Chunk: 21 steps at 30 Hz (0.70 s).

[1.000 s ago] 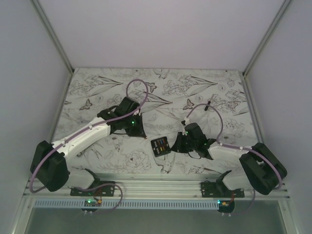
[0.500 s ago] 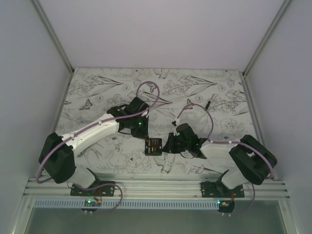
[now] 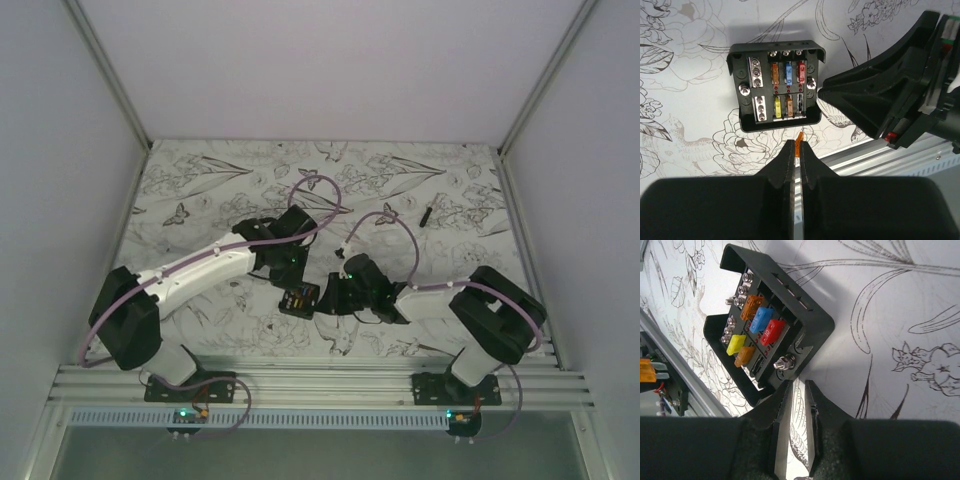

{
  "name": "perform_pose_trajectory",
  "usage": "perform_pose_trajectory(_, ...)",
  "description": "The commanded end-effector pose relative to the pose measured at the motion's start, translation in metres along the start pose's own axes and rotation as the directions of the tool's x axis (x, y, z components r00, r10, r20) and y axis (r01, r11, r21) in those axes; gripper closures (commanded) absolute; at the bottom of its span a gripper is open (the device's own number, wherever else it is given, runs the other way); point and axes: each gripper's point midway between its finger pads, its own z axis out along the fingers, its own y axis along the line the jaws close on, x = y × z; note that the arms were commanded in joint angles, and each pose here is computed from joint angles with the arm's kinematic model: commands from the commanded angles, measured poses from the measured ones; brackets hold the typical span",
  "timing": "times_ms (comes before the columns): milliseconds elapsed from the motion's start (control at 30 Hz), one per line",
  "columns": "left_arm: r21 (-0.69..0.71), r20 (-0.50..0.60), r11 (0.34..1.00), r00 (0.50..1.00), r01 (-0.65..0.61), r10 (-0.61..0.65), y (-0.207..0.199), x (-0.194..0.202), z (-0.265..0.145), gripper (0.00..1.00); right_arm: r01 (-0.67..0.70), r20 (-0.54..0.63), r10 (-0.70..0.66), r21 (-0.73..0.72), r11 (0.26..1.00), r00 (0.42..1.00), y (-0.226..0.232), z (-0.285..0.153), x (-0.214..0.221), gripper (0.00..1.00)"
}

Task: Snap on the fuse box
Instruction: Install the fuse at the fuse box base.

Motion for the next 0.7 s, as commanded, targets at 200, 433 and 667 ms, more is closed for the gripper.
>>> perform_pose_trajectory(200,-0.151,-0.082,0.983,0.992,-0.105,0.093,0.008,0.024,0.004,1.00,0.074,0.153,-0.126,0.310,0.948,0.980,-0.048,-0.047,-0.036,0.61)
perform_pose_trajectory(433,-0.212,-0.081,0.969,0.991,-0.125,0.110,0.002,0.022,0.015,1.00,0.013,0.234,-0.152,0.505,0.863,0.960,-0.086,-0.075,-0.048,0.42)
perform_pose_trajectory(667,-0.241,-0.094,0.960,0.988,-0.144,0.125,-0.004,0.019,0.028,1.00,-0.065,0.334,-0.158,0.569,0.820,0.929,-0.104,-0.098,-0.054,0.19)
